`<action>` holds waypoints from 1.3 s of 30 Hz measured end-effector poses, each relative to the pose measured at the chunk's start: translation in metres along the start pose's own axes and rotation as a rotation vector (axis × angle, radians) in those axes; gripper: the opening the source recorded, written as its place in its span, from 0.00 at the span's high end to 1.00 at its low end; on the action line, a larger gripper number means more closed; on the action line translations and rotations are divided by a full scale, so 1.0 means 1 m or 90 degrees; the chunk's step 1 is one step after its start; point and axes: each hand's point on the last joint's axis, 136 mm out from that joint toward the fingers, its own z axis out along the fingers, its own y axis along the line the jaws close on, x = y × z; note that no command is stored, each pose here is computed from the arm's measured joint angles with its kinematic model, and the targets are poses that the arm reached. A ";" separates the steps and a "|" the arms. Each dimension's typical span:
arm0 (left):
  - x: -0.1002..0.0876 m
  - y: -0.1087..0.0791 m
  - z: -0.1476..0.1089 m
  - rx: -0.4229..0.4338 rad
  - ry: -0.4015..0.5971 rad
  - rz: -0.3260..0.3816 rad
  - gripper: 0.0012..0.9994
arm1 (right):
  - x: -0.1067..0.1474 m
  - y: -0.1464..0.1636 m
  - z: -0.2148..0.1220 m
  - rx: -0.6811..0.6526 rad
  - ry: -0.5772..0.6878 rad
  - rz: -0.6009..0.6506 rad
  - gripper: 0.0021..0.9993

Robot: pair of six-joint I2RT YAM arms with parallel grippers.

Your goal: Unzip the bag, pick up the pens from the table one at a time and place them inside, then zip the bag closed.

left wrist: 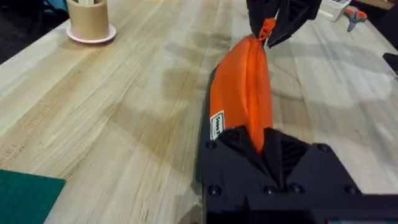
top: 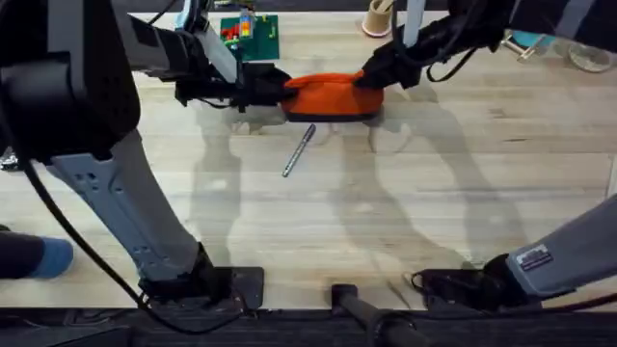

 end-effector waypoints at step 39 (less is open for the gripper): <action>0.000 0.003 -0.006 -0.010 -0.002 -0.003 0.96 | -0.062 0.034 0.057 -0.004 -0.053 -0.009 0.97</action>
